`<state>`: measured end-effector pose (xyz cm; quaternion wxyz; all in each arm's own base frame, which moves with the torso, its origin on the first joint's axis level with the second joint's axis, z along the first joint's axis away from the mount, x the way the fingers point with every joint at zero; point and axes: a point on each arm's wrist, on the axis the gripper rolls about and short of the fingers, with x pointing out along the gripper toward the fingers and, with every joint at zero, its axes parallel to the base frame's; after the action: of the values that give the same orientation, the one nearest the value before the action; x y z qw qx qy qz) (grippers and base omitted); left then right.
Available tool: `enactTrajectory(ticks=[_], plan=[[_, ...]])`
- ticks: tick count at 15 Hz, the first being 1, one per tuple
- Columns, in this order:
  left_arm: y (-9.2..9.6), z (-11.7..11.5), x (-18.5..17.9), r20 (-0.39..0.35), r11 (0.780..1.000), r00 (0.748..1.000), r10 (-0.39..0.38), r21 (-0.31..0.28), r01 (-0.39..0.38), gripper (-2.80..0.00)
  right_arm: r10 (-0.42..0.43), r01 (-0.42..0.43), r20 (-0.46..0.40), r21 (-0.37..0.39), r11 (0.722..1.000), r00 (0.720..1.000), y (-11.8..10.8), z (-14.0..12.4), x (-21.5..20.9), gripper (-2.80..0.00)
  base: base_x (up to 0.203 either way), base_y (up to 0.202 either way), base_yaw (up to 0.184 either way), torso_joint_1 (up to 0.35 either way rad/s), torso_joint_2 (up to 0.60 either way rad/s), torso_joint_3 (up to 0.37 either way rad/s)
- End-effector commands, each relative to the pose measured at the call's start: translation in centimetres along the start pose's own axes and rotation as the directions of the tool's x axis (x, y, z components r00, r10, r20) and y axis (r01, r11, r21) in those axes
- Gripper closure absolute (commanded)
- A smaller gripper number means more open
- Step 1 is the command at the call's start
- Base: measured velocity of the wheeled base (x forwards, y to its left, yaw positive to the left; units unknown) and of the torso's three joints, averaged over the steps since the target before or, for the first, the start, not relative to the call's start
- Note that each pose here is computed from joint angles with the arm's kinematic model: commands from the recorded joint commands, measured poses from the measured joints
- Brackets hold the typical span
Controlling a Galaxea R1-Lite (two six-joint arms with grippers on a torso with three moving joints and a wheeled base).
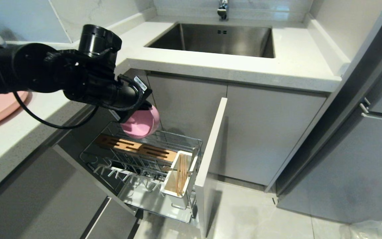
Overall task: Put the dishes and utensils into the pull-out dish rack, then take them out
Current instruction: Take the bowl out of the cupboard
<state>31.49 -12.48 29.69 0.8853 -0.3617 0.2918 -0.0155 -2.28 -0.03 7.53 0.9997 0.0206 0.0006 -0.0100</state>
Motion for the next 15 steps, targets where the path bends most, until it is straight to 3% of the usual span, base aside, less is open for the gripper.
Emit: enactTrajectory(ticks=[1, 10, 15], plan=[[-0.6, 0.4, -3.6, 0.033, 0.999, 0.998, -0.054, -0.005, 0.054, 0.0, 0.0, 0.0, -0.001, 0.0, 1.0, 1.0, 0.0, 0.0, 0.0, 0.0, 0.0, 0.0, 0.0, 0.0, 0.0, 0.0], [0.4, 1.4, -17.2, 0.144, 0.984, 0.974, -0.176, 0.011, 0.176, 0.0, 0.0, 0.0, -0.001, 0.0, 1.0, 1.0, 0.0, 0.0, 0.0, 0.0, 0.0, 0.0, 0.0, 0.0, 0.0, 0.0], [2.0, 3.5, -22.1, 0.292, 0.991, 0.947, -0.135, 0.042, 0.128, 0.0, 0.0, 0.0, -0.001, 0.0, 1.0, 1.0, 0.0, 0.0, 0.0, 0.0, 0.0, 0.0, 0.0, 0.0, 0.0, 0.0]])
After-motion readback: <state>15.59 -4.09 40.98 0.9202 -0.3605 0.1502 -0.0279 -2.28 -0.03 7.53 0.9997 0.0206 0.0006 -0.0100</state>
